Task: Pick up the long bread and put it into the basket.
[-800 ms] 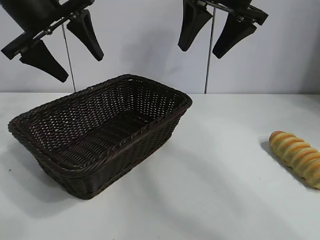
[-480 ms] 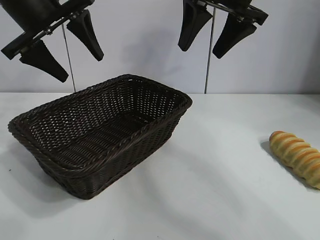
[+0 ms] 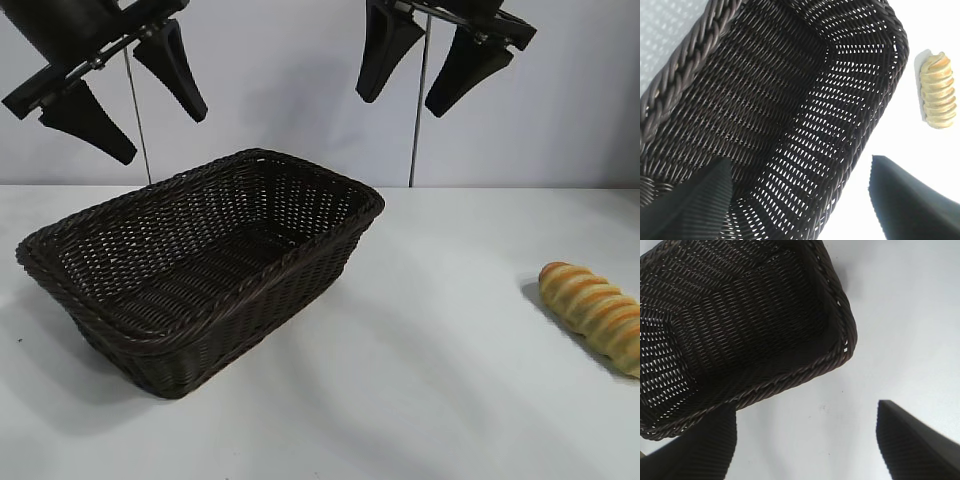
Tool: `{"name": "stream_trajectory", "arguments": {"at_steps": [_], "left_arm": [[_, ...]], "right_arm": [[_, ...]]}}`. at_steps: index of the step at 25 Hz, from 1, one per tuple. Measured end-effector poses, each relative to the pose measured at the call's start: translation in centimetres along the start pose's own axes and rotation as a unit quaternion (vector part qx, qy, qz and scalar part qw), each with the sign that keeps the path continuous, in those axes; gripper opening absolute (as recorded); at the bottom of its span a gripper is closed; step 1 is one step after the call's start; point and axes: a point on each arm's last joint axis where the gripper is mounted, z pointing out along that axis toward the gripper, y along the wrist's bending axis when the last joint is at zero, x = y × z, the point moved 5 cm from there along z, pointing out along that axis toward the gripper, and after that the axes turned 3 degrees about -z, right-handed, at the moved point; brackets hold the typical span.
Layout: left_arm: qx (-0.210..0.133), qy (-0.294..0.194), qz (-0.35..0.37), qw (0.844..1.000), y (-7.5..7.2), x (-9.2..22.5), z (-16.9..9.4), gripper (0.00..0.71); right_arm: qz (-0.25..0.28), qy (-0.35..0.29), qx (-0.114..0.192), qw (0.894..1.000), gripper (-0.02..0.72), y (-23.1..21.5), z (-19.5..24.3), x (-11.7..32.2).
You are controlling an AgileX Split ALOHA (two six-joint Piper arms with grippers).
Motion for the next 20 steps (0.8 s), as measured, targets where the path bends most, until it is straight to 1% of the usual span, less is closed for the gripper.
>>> {"name": "stream_trajectory", "arguments": {"at_steps": [7, 14, 17, 20], "left_arm": [[-0.001, -0.021, 0.0, 1.0, 0.0, -0.6, 0.0, 0.552], [-0.004, -0.018, 0.003, 1.0, 0.0, -0.4, -0.2, 0.552], [-0.017, -0.004, 0.015, 1.0, 0.1, 0.2, -0.9, 0.552], [-0.042, 0.015, 0.024, 0.999, 0.5, 1.0, -1.6, 0.552]], "right_arm": [[0.0, 0.0, 0.0, 1.0, 0.558, 0.0, 0.0, 0.0], [0.0, 0.0, 0.0, 1.0, 0.558, 0.0, 0.0, 0.0], [0.0, 0.0, 0.0, 1.0, 0.558, 0.0, 0.0, 0.0], [0.0, 0.0, 0.0, 1.0, 0.558, 0.0, 0.0, 0.0]]}}
